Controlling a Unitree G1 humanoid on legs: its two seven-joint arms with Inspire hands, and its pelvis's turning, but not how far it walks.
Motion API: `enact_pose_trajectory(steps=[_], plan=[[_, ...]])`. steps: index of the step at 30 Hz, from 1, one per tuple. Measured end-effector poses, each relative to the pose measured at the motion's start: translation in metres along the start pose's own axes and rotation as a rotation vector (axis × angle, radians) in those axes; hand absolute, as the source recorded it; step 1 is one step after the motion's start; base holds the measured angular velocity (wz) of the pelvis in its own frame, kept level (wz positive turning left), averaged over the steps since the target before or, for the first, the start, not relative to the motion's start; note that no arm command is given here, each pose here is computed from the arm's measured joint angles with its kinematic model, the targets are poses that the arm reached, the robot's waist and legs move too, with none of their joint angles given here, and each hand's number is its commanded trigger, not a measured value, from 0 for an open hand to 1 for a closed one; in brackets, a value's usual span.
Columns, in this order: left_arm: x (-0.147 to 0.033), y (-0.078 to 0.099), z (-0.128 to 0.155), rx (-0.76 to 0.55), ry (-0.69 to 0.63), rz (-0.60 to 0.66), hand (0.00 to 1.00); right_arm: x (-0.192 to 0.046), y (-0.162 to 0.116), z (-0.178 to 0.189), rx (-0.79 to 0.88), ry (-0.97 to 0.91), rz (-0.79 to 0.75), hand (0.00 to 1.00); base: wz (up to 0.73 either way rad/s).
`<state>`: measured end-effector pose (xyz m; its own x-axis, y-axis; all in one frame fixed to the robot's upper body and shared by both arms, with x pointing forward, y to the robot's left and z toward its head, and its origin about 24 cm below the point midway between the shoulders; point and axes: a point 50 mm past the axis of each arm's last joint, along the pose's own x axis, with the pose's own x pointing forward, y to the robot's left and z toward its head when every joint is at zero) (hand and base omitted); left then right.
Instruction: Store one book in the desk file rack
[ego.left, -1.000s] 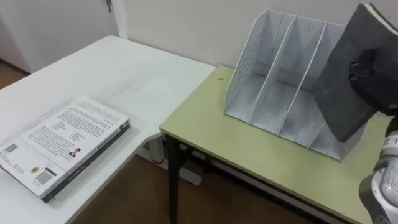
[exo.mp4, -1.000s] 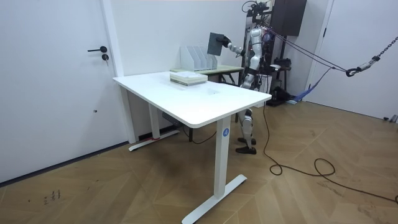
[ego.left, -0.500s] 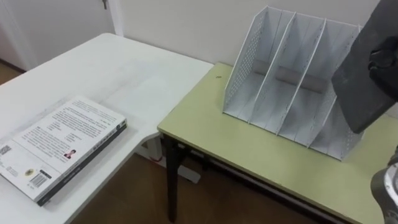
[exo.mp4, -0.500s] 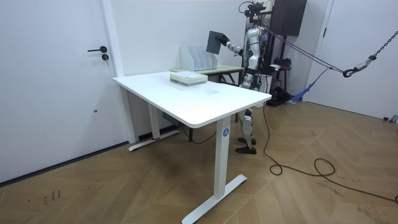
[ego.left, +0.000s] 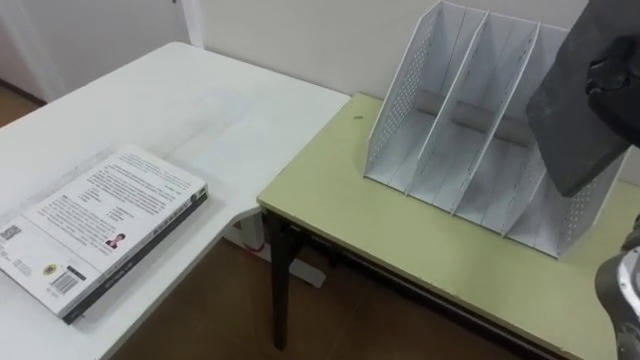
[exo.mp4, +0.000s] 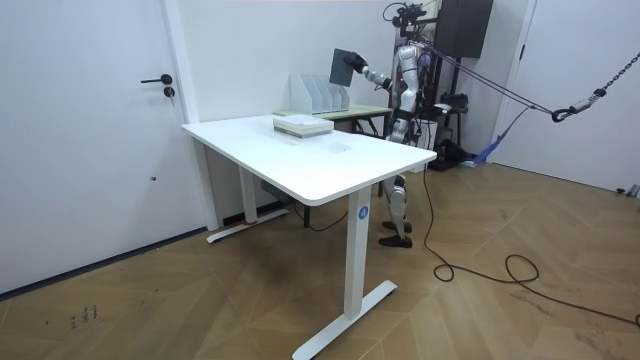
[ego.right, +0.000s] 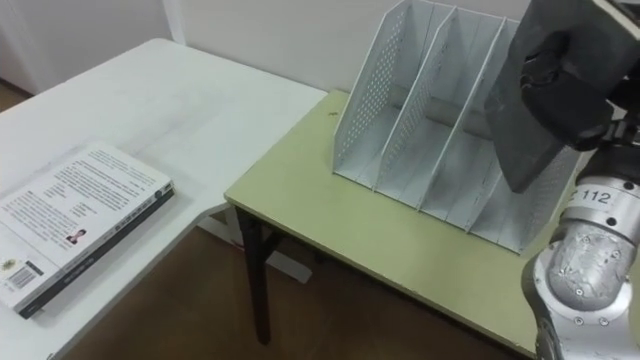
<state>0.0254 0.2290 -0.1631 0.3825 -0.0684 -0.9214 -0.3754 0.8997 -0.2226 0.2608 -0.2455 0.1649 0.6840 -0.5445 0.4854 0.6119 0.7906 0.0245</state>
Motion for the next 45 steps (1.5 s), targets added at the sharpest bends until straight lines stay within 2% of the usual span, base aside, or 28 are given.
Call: enact_pose_trajectory(steps=[7,16,24,45], plan=[[0.000,0.000,0.000,0.013,0.003,-0.001,0.00,0.001,0.001,0.000,-0.001,-0.001,0.012,1.00,0.00],[0.001,-0.001,0.001,0.007,0.015,0.001,0.00,0.014,0.006,-0.001,-0.003,0.017,-0.022,1.00,0.00],[0.000,0.002,0.002,0.005,0.016,0.021,0.00,0.043,0.015,0.016,0.004,-0.035,-0.073,1.00,0.00],[0.001,0.004,0.009,0.000,0.032,0.034,0.00,0.057,0.015,-0.013,-0.109,0.113,-0.095,1.00,0.03]])
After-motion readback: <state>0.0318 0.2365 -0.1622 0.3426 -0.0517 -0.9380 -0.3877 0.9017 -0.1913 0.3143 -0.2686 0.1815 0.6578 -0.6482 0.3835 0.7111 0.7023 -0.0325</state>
